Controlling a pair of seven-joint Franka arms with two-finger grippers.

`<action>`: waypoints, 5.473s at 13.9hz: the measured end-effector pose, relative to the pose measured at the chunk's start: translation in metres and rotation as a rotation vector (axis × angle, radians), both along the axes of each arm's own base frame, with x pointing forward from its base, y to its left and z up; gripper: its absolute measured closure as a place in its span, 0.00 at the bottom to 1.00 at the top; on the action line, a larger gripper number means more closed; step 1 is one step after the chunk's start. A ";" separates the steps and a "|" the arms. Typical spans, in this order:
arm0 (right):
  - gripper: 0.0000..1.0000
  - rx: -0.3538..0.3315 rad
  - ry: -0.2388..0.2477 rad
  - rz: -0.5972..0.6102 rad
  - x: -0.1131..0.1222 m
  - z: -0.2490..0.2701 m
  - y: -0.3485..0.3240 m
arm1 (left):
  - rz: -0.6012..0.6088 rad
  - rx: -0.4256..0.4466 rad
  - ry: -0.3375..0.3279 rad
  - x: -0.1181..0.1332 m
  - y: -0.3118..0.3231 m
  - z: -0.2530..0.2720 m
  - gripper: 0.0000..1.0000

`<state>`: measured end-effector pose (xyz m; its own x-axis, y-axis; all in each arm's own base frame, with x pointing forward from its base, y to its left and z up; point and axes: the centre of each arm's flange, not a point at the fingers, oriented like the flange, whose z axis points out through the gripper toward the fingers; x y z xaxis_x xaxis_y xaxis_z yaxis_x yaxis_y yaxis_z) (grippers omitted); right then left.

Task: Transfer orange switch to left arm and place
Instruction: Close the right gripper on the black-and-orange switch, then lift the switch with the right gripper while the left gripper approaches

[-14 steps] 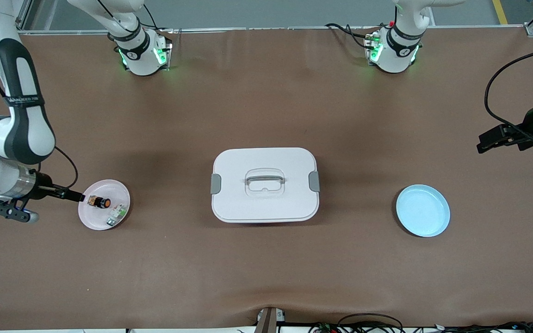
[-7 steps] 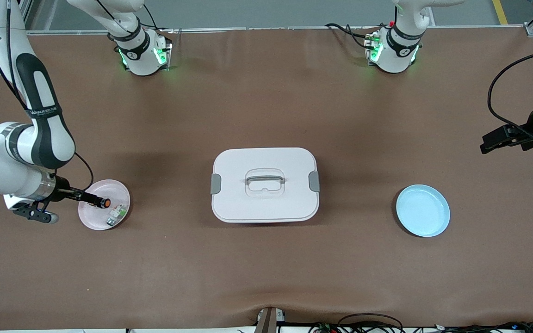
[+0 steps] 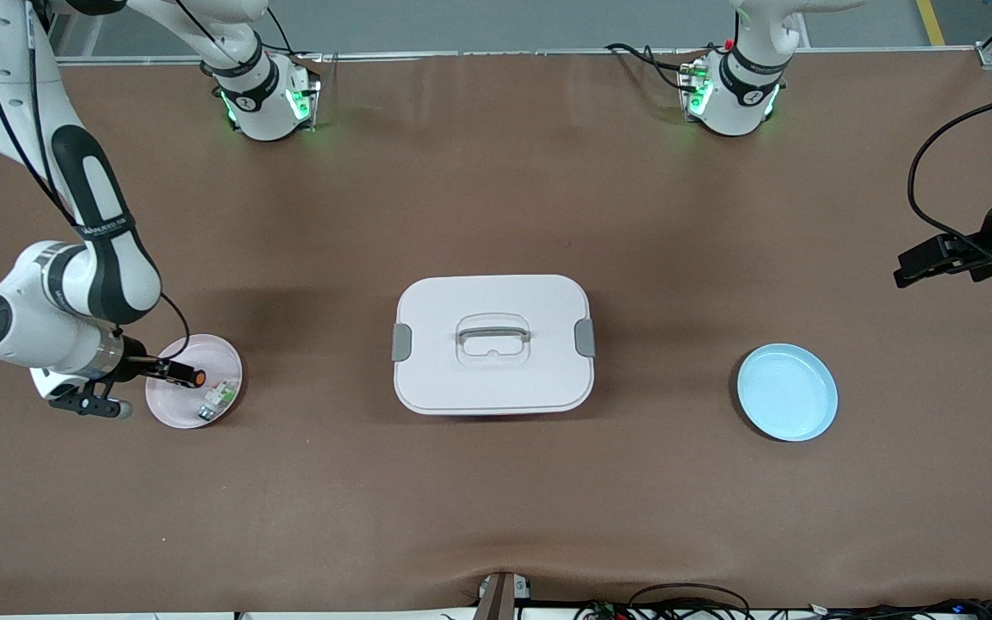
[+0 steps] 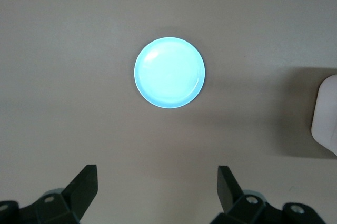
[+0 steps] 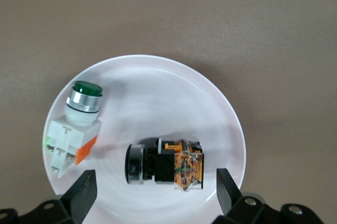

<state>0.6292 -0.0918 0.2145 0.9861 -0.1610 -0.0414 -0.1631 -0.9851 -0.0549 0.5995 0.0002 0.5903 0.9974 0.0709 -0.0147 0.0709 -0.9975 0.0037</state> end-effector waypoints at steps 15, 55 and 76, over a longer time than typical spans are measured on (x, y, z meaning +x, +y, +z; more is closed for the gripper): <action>0.00 0.006 0.016 0.033 -0.006 -0.031 -0.003 | 0.000 0.000 0.001 0.000 0.000 0.000 0.00; 0.27 0.262 0.488 -0.836 -0.049 0.266 0.191 | 0.115 -0.541 0.136 -0.023 0.027 0.013 0.00; 0.27 0.334 0.528 -1.089 -0.059 0.350 0.332 | 0.309 -0.856 0.021 -0.066 -0.298 -0.098 0.00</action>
<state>0.5707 0.2400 0.5643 0.1985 -0.7855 -0.5861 -0.9601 -0.2759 0.0446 0.5331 -0.2975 0.4927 0.9347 0.2914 -0.2034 0.3431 -0.5909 0.7301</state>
